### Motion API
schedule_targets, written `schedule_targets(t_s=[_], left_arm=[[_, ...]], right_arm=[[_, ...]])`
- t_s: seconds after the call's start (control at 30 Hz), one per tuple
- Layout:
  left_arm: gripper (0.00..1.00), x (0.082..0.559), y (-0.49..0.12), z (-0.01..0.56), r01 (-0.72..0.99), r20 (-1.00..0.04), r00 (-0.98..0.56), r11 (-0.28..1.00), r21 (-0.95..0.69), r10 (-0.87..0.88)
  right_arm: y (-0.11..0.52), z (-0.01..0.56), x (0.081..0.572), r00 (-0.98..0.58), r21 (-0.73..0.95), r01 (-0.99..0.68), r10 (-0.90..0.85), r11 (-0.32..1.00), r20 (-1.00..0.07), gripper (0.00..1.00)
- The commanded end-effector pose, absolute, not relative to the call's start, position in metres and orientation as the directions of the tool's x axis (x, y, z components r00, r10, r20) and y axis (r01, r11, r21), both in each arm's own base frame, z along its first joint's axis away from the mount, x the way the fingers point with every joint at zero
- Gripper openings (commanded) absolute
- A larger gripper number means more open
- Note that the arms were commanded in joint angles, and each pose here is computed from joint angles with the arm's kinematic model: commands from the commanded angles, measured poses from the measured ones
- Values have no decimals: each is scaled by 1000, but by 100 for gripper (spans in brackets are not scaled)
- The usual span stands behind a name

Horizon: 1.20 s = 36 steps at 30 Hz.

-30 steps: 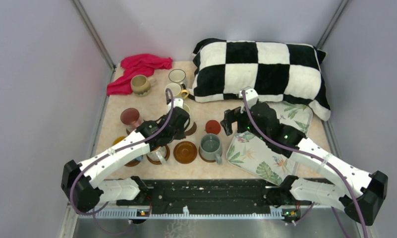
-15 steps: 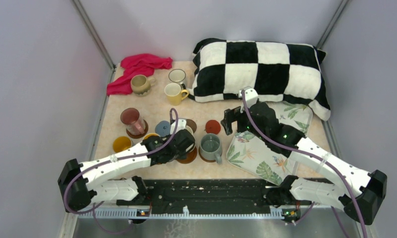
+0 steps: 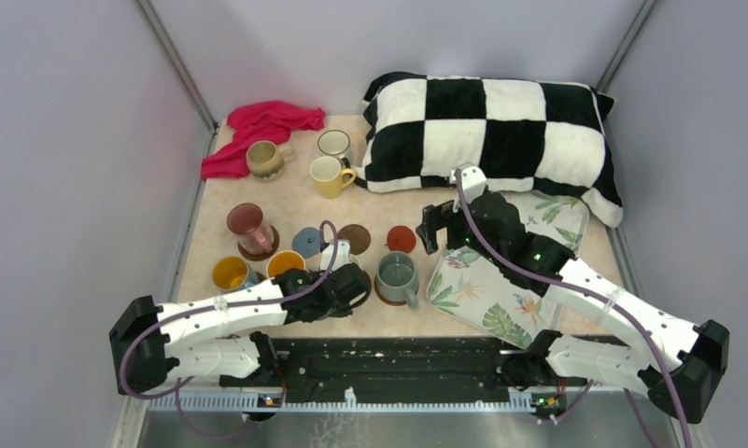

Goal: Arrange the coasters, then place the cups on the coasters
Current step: Place the cup on the coaster.

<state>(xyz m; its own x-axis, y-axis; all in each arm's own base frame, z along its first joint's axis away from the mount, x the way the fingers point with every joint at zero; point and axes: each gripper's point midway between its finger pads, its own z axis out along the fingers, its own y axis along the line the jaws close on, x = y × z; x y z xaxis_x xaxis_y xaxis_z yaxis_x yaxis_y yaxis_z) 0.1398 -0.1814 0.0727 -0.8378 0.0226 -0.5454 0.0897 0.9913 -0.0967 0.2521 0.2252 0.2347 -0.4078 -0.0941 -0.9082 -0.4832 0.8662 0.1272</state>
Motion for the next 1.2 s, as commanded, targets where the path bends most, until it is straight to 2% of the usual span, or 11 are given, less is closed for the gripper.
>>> schedule_targets(t_s=[0.0,0.6,1.13,1.17], left_arm=[[0,157,-197,87,63,-626,-777,982,-178,-64],[0,155,-199,66,70,-644,-763,985,-161,-51],[0,145,-196,47,74,-612,-790,990,-119,-15],[5,144,-196,47,75,-611,-792,990,-120,-14]], right_arm=[[227,254,259,-364,137,-479,-54,867,-930,99],[227,252,258,-366,137,-481,-56,866,-929,99],[227,252,257,-368,139,-484,-57,864,-928,99],[228,252,257,-368,139,-485,-57,864,-928,99]])
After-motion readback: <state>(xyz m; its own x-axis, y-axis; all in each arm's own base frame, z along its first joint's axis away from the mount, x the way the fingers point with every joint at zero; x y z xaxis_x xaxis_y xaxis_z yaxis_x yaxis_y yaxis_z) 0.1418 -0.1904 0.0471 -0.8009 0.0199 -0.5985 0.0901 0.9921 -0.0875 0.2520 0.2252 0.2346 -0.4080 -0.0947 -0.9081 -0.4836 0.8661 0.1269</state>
